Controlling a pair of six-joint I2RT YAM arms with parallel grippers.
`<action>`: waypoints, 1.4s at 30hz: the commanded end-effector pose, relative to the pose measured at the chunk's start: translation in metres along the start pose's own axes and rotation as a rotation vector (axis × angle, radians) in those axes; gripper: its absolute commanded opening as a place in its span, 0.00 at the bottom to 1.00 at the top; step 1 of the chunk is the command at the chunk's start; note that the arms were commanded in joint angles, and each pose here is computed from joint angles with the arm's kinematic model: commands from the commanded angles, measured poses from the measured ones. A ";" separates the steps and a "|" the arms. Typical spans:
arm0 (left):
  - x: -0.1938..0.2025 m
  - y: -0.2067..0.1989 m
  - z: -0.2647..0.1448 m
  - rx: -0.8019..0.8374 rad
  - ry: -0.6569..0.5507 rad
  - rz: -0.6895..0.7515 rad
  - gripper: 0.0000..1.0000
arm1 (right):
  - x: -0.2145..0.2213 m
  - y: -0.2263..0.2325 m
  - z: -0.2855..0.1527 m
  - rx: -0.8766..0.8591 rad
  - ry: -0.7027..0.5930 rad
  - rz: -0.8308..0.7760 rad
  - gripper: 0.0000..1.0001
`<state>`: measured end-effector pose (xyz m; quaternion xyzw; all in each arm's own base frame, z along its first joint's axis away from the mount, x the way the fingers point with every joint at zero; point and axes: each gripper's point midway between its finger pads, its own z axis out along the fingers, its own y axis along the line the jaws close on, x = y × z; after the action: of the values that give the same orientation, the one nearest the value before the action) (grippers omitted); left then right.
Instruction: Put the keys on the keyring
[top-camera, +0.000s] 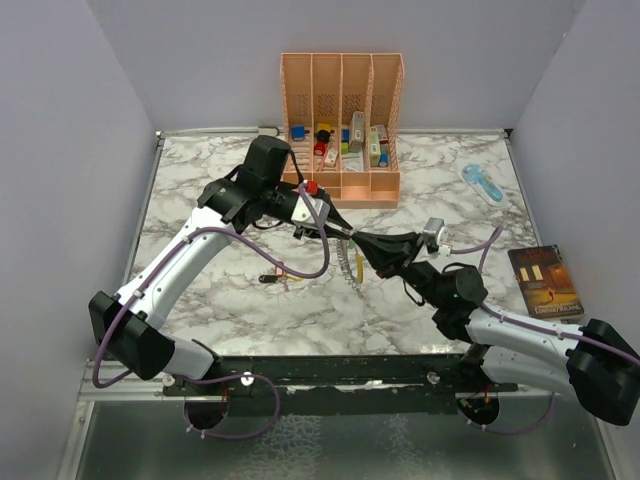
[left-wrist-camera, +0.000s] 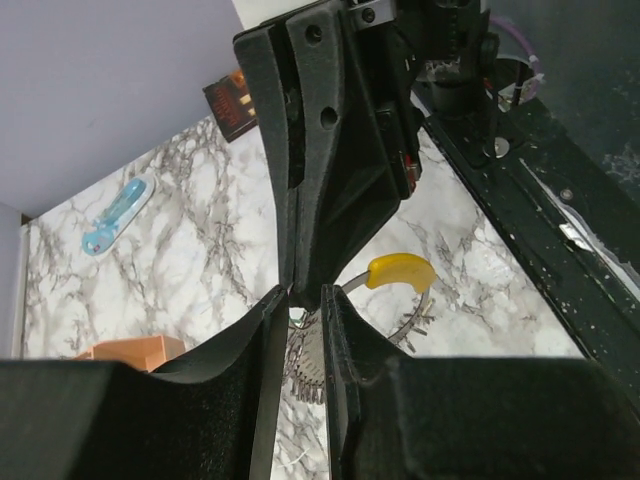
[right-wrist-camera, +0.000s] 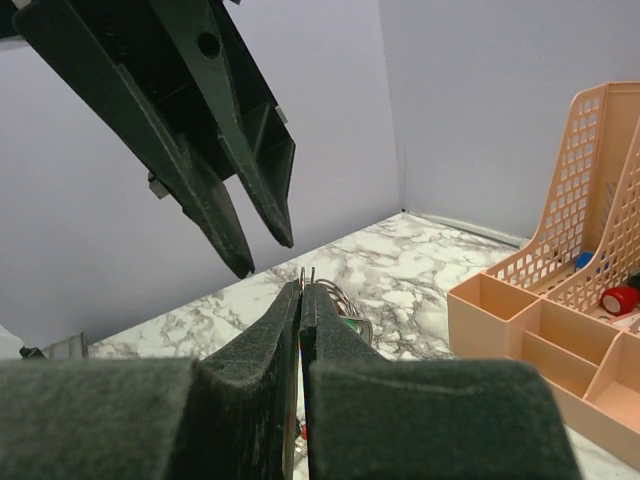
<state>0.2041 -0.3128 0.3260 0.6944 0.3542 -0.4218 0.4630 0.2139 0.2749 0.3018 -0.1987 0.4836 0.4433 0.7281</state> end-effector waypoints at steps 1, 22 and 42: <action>-0.014 -0.013 -0.002 0.053 -0.050 0.031 0.22 | -0.011 0.007 0.004 -0.032 -0.026 -0.016 0.02; 0.012 -0.002 -0.006 0.001 0.040 0.078 0.25 | -0.018 0.018 0.001 -0.082 0.004 -0.038 0.02; 0.016 -0.012 -0.002 0.044 0.016 0.013 0.27 | -0.016 0.022 0.007 -0.110 0.013 -0.043 0.02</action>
<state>0.2044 -0.3026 0.3031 0.7152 0.3565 -0.4030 0.4461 0.2027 0.2815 0.2992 -0.2451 0.4881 0.4433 0.7107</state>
